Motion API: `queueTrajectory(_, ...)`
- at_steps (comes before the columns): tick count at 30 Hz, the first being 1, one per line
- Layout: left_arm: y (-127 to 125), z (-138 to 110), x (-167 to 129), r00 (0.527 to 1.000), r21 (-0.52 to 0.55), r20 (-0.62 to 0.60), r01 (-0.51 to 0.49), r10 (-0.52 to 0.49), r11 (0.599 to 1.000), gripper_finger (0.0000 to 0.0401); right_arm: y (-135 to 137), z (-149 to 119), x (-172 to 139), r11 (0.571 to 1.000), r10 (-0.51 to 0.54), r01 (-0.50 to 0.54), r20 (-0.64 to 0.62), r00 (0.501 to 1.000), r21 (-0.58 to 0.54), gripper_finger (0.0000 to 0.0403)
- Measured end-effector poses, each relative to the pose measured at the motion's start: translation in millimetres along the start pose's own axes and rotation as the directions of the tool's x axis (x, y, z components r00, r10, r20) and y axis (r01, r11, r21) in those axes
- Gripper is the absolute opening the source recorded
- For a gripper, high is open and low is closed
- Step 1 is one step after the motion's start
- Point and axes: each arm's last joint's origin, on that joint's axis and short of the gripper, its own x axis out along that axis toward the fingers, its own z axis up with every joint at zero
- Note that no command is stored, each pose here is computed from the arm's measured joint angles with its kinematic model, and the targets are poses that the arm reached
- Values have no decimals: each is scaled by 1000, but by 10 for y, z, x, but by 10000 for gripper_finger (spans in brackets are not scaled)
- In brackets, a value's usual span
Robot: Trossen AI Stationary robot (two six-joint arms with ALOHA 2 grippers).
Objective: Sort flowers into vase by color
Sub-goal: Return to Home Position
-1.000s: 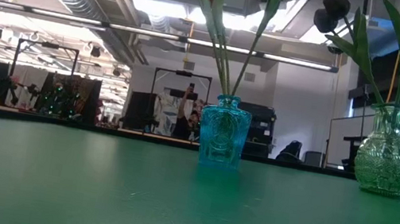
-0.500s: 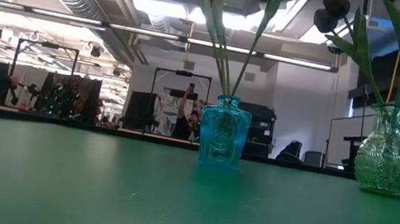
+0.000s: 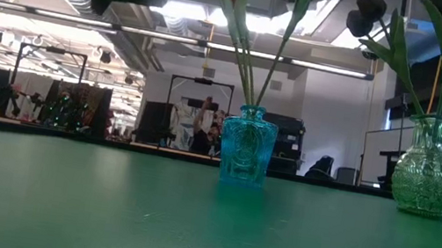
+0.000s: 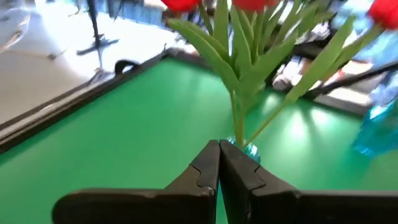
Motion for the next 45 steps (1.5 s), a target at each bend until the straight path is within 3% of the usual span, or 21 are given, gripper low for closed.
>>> queueTrajectory(4, 211, -148, -165, 990, -53, 120, 79, -72, 995, 4, -8, -133, 53, 1000, 21, -20, -30, 999, 6, 4)
queueTrajectory(5, 270, -217, -209, 989, -49, 127, 83, -76, 995, 4, -18, -152, 32, 1000, -10, 10, -13, 1000, -3, 2)
queueTrajectory(8, 399, -329, -320, 979, -81, 184, 100, -84, 992, 4, -92, -215, 6, 969, -246, 246, 17, 969, -17, 3)
queueTrajectory(12, 525, -484, -450, 963, -116, 243, 147, -116, 982, 4, -134, -444, 29, 948, -317, 315, -47, 947, -37, 4)
queueTrajectory(20, 664, -890, -549, 949, -134, 281, 188, -144, 973, 4, -186, -793, 49, 923, -385, 384, -78, 920, -26, 5)
queueTrajectory(30, 621, -1021, -603, 947, -113, 238, 247, -215, 962, 4, -279, -1257, -7, 820, -571, 563, -193, 798, -103, 5)
queueTrajectory(34, 585, -1034, -630, 939, -98, 229, 284, -256, 954, 4, -284, -1319, 16, 822, -567, 560, -250, 785, -107, 5)
queueTrajectory(41, 555, -1033, -660, 931, -35, 237, 293, -277, 956, 4, -294, -1415, 45, 820, -572, 520, -330, 751, -237, 5)
queueTrajectory(45, 554, -1024, -653, 916, 90, 231, 316, -329, 944, 4, -289, -1467, 62, 842, -536, 508, -379, 754, -182, 5)
